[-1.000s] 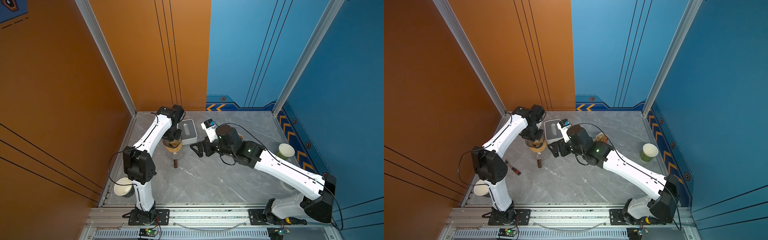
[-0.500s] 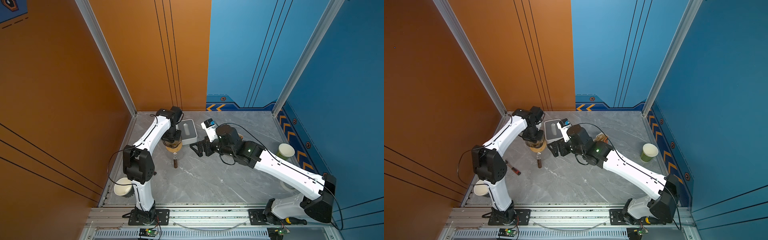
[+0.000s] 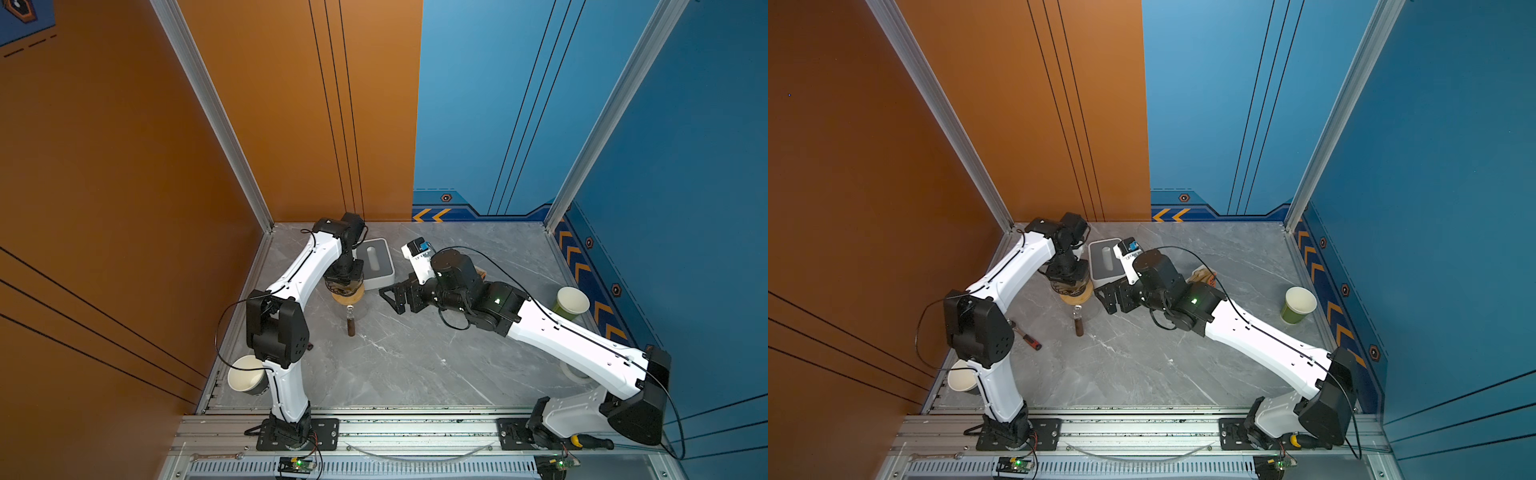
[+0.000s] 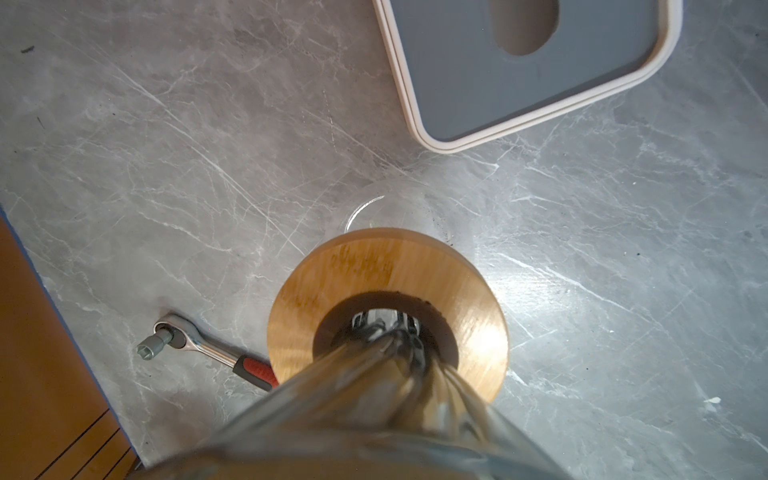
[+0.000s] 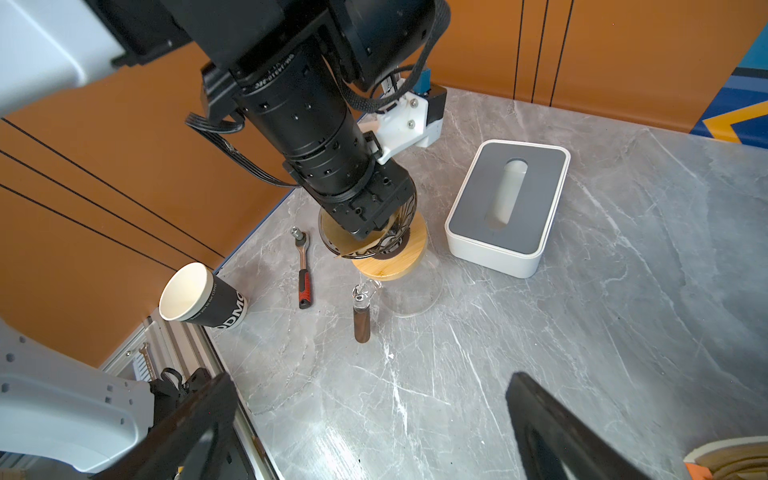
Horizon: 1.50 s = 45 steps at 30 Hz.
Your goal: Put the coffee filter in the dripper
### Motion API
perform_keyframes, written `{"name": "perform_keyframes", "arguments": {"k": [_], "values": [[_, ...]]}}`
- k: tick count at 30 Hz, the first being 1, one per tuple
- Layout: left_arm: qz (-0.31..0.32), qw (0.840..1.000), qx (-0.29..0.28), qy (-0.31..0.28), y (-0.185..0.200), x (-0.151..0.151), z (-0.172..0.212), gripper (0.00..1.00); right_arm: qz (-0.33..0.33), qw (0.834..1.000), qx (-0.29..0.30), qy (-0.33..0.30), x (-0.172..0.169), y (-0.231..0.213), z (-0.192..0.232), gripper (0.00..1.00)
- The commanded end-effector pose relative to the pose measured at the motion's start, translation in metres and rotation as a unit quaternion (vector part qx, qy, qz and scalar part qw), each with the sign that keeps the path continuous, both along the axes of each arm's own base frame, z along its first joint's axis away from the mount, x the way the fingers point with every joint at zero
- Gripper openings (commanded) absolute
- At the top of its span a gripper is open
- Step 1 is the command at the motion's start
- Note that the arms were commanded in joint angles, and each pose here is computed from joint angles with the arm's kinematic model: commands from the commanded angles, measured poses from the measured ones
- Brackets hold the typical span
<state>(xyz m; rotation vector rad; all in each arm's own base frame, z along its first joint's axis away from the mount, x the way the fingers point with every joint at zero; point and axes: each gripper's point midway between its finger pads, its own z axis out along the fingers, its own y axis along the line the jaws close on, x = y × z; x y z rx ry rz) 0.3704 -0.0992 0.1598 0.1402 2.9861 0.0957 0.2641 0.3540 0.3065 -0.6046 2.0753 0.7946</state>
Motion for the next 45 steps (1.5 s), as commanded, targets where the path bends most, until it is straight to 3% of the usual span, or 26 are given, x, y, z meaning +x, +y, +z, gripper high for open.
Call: {"name": "perform_keyframes", "arguments": {"k": [1, 27, 45], "values": [[0.008, 1.0, -0.011, 0.004, 0.0, -0.005, 0.001, 0.02, 0.004, 1.0, 0.004, 0.001, 0.0, 0.005, -0.001, 1.0], [0.011, 1.0, -0.011, 0.017, 0.001, -0.009, -0.011, 0.11, -0.001, 1.0, -0.001, 0.003, 0.002, 0.003, -0.004, 1.0], [0.011, 1.0, -0.012, 0.026, 0.0, -0.009, -0.02, 0.11, -0.005, 1.0, -0.002, 0.004, 0.003, 0.002, -0.005, 1.0]]}}
